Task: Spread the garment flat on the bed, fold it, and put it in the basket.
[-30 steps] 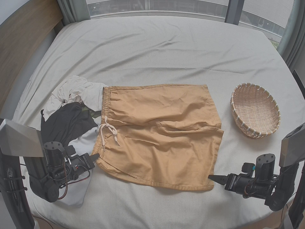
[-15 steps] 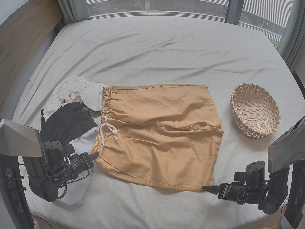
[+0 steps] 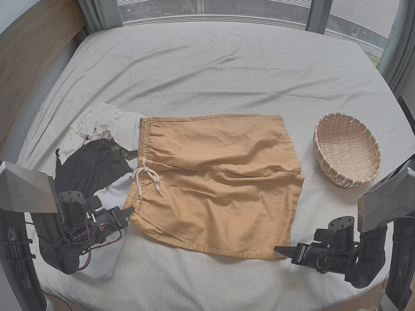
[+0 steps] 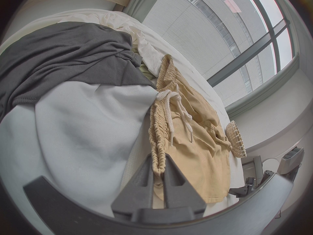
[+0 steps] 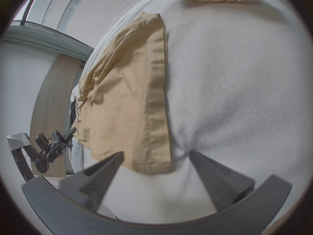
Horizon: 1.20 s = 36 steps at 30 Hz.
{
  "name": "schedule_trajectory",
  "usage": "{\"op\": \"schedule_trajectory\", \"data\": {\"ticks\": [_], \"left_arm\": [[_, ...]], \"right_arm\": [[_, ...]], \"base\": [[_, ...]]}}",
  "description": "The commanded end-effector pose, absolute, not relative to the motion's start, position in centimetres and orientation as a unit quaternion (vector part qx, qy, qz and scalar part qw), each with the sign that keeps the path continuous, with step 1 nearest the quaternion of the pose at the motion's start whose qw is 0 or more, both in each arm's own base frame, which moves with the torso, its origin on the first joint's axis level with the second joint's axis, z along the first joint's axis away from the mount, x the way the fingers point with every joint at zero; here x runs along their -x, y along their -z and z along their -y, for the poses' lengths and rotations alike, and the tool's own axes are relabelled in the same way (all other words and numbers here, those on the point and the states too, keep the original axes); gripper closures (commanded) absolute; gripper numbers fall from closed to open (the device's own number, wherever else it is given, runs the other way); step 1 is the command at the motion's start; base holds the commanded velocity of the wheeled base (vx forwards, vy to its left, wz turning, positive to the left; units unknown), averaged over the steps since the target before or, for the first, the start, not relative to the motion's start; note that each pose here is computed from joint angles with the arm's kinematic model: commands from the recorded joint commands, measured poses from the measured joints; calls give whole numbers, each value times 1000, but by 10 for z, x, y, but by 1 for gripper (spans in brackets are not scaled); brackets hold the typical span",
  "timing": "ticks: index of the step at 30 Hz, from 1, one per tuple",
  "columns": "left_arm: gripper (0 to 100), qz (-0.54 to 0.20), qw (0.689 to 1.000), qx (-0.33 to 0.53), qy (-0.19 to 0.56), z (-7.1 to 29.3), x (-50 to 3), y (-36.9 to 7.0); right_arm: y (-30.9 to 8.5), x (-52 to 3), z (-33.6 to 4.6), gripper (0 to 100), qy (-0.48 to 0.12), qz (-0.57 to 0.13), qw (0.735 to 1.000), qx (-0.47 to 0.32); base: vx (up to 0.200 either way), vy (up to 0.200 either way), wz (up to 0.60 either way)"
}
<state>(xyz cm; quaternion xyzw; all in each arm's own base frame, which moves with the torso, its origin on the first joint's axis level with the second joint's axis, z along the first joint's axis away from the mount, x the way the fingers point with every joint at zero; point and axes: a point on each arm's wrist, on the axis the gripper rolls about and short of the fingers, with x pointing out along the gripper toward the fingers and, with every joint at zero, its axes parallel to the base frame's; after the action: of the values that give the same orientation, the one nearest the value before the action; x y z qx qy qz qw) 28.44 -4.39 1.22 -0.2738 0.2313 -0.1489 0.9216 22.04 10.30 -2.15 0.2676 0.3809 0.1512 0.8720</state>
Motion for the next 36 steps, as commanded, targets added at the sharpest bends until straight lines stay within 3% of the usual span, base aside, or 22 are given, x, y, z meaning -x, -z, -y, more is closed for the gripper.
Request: {"op": "schedule_trajectory", "data": {"ticks": [1,18,25,32,33,36], "left_arm": [[100,-231,922,274,148,44,-284,-12],[100,-251,913,277,165,46,-264,-19],[100,-293,896,281,181,44,-247,-12],[100,-304,899,254,185,44,-247,-3],[100,-305,899,253,186,44,-247,-2],[100,-307,899,253,184,44,-246,-2]], "right_arm": [[22,-222,-103,100,-151,-380,872,-269],[-6,-196,-87,100,-150,-370,879,-262],[-2,-195,-73,100,-131,-391,884,-220],[11,-197,-75,100,-129,-406,878,-217],[13,-198,-75,0,-131,-406,878,-218],[17,-199,-78,0,-133,-406,878,-217]], "base": [[0,0,0],[0,0,0],[0,0,0],[0,0,0],[0,0,0],[0,0,0]]}}
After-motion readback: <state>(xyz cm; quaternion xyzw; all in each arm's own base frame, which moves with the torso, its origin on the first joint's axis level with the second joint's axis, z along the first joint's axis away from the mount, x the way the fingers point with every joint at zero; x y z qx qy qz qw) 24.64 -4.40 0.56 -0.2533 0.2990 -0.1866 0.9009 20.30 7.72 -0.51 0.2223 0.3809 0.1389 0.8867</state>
